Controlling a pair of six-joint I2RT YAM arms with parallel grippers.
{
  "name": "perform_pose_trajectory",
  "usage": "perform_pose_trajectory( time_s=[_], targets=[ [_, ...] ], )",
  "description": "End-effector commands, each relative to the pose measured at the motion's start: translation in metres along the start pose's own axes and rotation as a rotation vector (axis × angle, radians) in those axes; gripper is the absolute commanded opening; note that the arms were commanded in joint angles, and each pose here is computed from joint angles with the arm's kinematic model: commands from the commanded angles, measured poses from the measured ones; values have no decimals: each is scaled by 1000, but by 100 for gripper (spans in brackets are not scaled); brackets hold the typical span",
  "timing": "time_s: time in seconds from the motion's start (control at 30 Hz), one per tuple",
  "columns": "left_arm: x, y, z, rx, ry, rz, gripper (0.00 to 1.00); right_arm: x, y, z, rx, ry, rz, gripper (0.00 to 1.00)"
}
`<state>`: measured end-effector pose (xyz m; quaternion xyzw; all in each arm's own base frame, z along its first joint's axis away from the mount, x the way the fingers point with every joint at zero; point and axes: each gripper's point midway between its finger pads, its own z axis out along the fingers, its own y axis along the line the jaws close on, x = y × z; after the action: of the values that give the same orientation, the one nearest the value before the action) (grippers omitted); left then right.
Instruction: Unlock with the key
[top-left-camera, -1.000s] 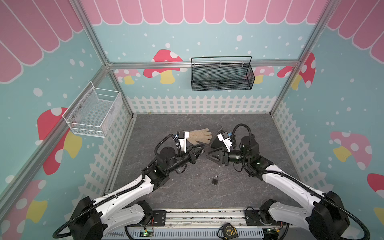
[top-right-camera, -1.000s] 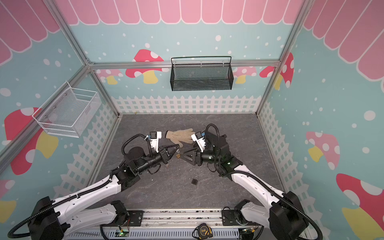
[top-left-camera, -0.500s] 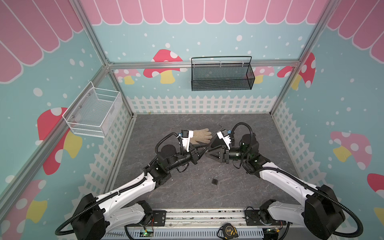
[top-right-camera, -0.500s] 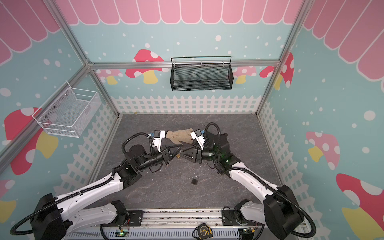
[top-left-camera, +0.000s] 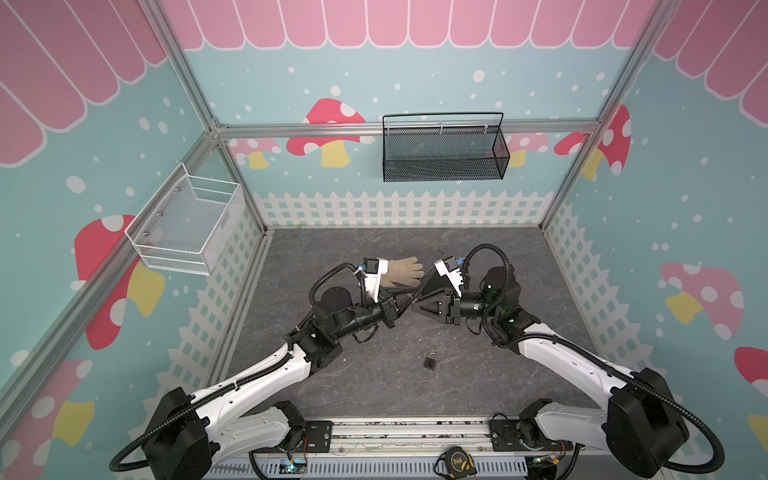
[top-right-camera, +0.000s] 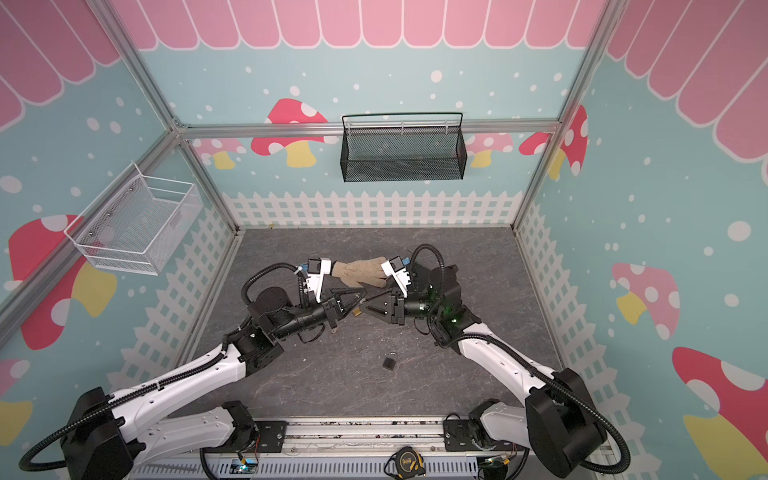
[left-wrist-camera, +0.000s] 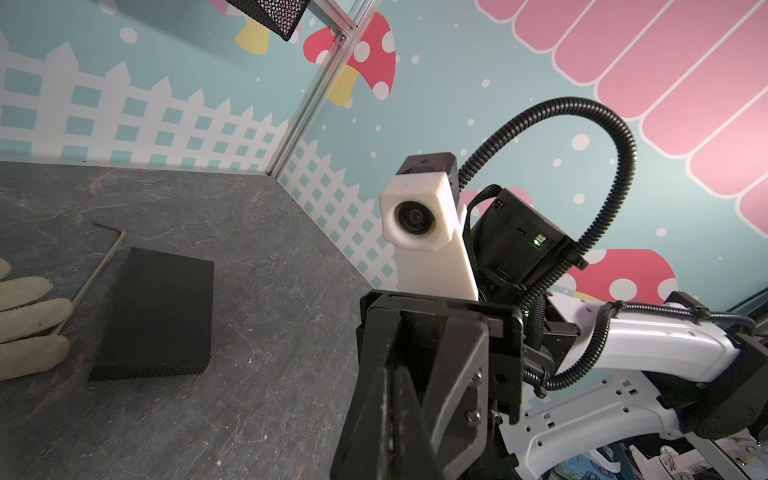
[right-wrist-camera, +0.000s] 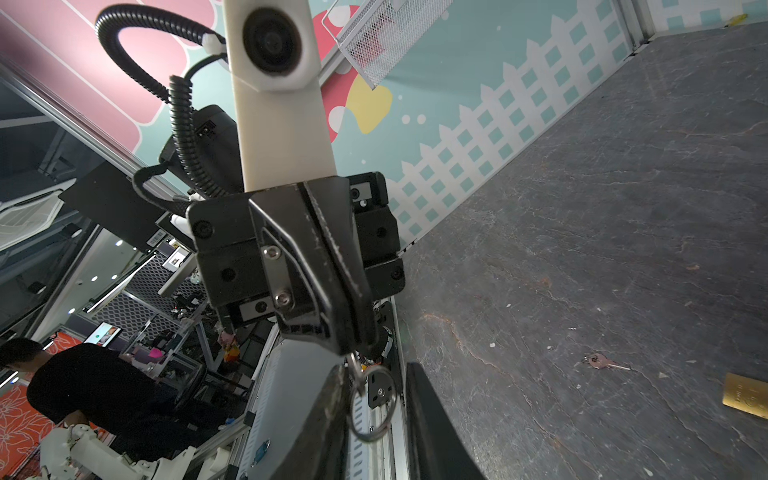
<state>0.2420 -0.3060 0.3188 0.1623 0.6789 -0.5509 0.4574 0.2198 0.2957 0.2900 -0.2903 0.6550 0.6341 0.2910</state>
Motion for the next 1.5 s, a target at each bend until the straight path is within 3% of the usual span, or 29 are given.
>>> perform_pose_trajectory(
  time_s=[0.0, 0.43, 0.9, 0.93, 0.97, 1.03, 1.13, 1.33, 1.47],
  targets=[
    [-8, -9, 2, 28, -1, 33, 0, -13, 16, -1, -46, -16, -44, 26],
    [-4, -6, 3, 14, 22, 39, 0, -14, 16, 0, -70, -17, -31, 20],
    [-8, -5, 2, 0, 10, 55, 0, -12, 10, -3, -53, -22, -16, 1],
    [-9, -5, 2, -8, 7, 53, 4, -12, 8, -4, -41, -31, -12, 0],
    [-10, -4, 2, -21, 7, 47, 18, -14, 4, -6, -20, -46, -7, 0],
    [-12, -3, 1, -38, 11, 49, 26, -13, -1, -11, 5, -58, 7, 0],
    [-13, 4, -3, -81, 1, 43, 49, -10, -11, -18, 50, -63, 30, 0],
    [-7, 30, -16, -223, -25, -54, 71, 8, -41, -42, 215, -68, 89, 0],
    [22, 51, -25, -360, 46, -161, 74, 26, -61, -62, 330, -66, 155, 0]
  ],
)
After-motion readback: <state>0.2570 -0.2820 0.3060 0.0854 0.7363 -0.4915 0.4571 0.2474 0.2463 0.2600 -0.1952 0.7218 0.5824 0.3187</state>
